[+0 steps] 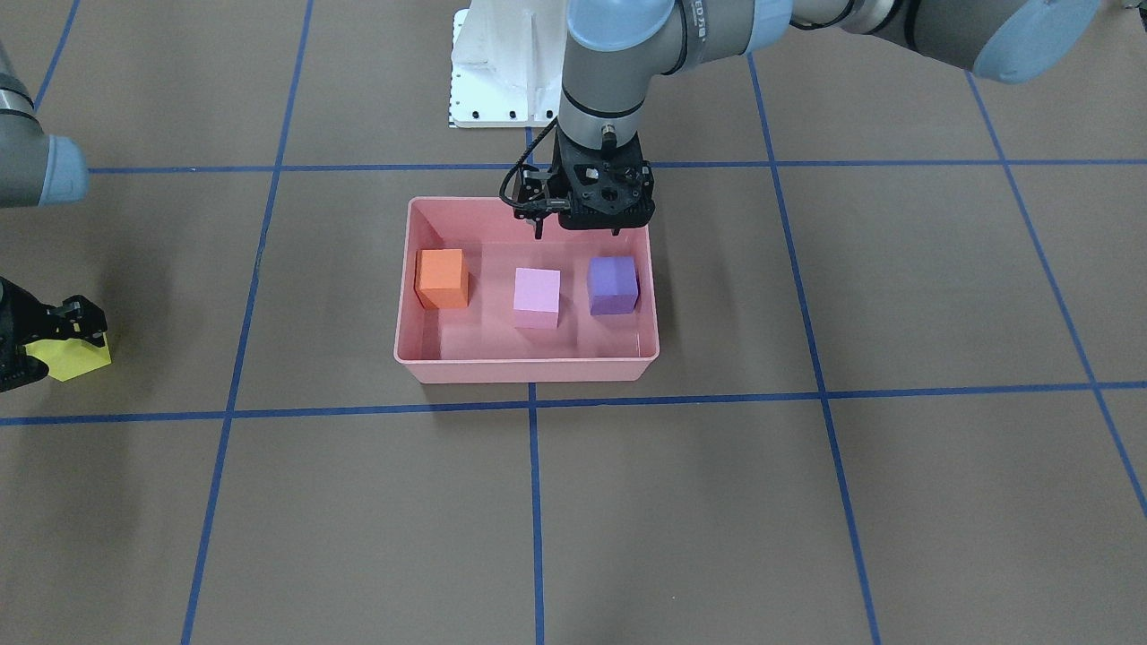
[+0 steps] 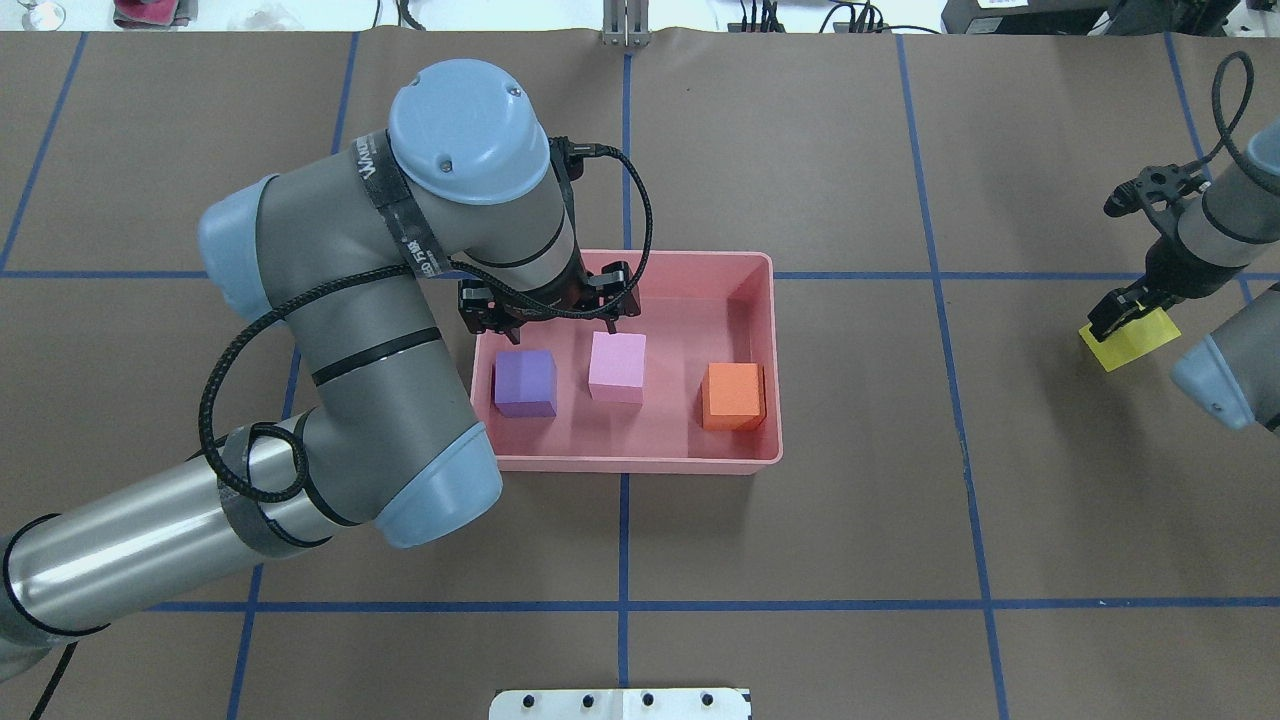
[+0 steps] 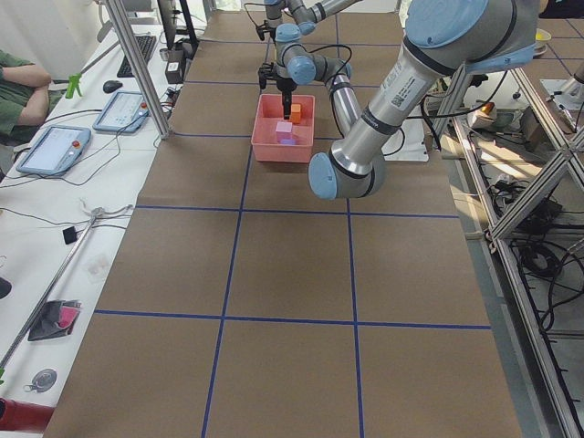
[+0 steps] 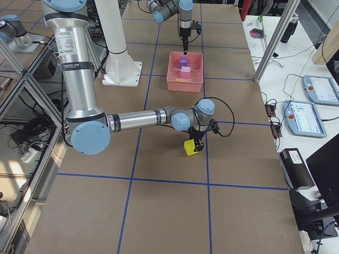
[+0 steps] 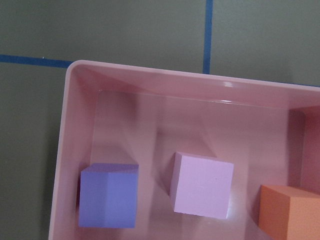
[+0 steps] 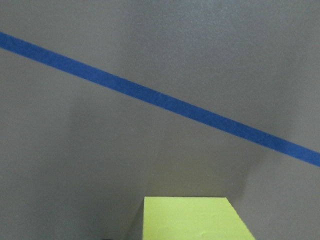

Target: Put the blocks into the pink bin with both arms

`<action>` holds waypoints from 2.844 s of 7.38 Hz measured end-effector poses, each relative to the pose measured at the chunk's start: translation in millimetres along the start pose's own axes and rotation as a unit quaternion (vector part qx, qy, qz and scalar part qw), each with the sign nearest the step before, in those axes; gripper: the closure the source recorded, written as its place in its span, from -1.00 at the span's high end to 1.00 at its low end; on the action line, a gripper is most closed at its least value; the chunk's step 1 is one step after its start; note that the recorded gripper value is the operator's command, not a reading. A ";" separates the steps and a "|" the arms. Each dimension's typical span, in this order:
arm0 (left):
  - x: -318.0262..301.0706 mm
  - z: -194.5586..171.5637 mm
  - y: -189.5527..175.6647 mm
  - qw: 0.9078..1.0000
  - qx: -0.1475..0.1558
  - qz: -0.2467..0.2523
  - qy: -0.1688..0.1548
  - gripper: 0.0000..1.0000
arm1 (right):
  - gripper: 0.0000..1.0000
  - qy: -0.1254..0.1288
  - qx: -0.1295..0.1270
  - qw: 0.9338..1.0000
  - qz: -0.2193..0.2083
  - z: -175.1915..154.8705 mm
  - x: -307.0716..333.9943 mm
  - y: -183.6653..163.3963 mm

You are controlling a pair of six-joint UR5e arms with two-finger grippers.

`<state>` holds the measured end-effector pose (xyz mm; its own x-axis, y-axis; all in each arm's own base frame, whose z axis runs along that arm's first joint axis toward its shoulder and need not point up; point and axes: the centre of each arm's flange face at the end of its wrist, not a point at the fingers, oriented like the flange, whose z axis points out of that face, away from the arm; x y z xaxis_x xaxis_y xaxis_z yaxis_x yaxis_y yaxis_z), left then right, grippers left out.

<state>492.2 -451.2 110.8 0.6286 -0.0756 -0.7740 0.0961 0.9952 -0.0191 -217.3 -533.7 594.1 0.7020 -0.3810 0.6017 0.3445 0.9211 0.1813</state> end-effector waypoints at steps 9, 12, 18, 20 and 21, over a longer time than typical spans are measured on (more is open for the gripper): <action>-235.9 -74.8 -55.2 0.985 0.010 0.153 -0.083 1.00 | -1.00 -0.126 0.061 0.986 0.093 -252.7 -265.2 -94.7; -359.2 -103.7 -94.7 0.973 -0.008 0.208 -0.103 1.00 | -1.00 -0.115 0.077 0.982 0.126 -210.2 -451.3 -75.9; -380.3 -106.2 -102.3 0.972 -0.010 0.211 -0.107 1.00 | 0.96 -0.107 0.097 0.981 0.127 -169.4 -519.6 -53.6; -386.7 -103.4 -99.5 0.973 -0.013 0.205 -0.109 1.00 | 1.00 -0.109 0.108 0.979 0.132 -181.1 -509.2 -57.6; -400.9 -99.1 -92.7 0.973 -0.014 0.202 -0.111 1.00 | 1.00 -0.109 0.120 0.977 0.142 -194.3 -487.6 -61.2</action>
<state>154.8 -507.0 360.3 0.7629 0.3133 -0.5656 -0.2123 0.9476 0.2385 -459.6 -419.9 138.5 0.5897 -0.1063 0.8006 -0.0192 0.9892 0.1455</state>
